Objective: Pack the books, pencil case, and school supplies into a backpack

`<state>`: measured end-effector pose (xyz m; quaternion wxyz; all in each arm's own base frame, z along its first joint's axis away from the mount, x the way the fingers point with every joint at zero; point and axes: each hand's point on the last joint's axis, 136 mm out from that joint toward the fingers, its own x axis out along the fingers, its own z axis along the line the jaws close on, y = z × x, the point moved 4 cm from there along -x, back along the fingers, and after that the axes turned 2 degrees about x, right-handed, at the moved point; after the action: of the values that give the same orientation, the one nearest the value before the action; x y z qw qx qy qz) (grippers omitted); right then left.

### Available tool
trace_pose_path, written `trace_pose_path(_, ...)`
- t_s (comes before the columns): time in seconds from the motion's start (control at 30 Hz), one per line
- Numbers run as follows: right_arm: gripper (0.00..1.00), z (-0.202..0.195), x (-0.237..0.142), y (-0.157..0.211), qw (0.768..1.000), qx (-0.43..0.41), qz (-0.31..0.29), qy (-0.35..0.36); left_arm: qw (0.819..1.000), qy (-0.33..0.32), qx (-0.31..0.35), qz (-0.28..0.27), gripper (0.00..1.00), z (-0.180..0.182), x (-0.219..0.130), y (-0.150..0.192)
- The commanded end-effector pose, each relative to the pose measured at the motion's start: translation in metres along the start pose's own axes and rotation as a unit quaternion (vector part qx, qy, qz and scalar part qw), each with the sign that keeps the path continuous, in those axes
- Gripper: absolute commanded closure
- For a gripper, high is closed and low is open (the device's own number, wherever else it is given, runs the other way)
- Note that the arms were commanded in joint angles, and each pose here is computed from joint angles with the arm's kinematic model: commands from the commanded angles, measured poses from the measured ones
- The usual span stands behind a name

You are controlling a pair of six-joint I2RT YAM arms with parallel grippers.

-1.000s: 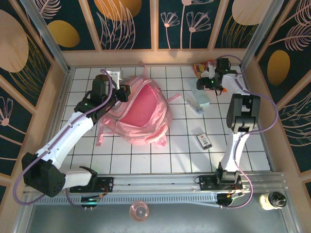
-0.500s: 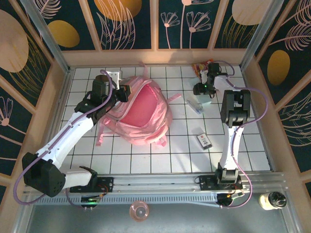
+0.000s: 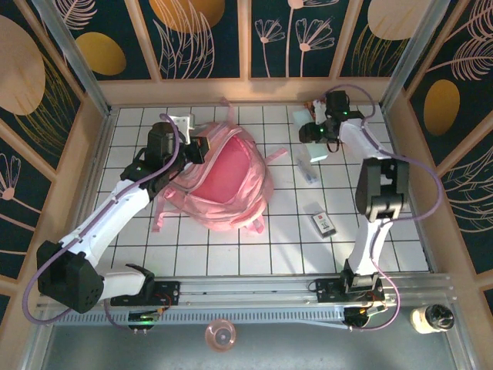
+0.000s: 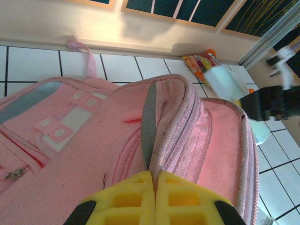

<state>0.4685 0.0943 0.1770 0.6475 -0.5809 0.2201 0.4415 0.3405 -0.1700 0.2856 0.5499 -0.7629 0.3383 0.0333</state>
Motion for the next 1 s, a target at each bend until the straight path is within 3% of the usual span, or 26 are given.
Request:
trace_pose_path(0.0, 0.49, 0.051, -0.046, 0.003, 0.995, 0.026, -0.029, -0.088, 0.996, 0.034, -0.016, -0.080, 1.00, -0.011, -0.014, -0.032)
trace_pose_path(0.17, 0.48, 0.126, -0.086, 0.032, 0.977, 0.067, -0.038, -0.201, 0.993, 0.056, -0.048, -0.087, 1.00, -0.013, -0.011, -0.027)
trace_pose_path(0.37, 0.47, 0.193, -0.100, 0.068, 0.937, 0.179, -0.009, -0.299, 0.988, 0.090, -0.067, -0.102, 1.00, -0.021, -0.014, -0.032)
trace_pose_path(0.63, 0.45, 0.216, -0.081, 0.090, 0.899, 0.308, 0.028, -0.309, 0.980, 0.127, -0.085, -0.126, 1.00, -0.029, -0.023, -0.038)
trace_pose_path(0.97, 0.45, 0.256, -0.033, 0.067, 0.876, 0.349, 0.015, -0.332, 0.967, 0.216, -0.080, -0.112, 1.00, -0.052, -0.032, -0.033)
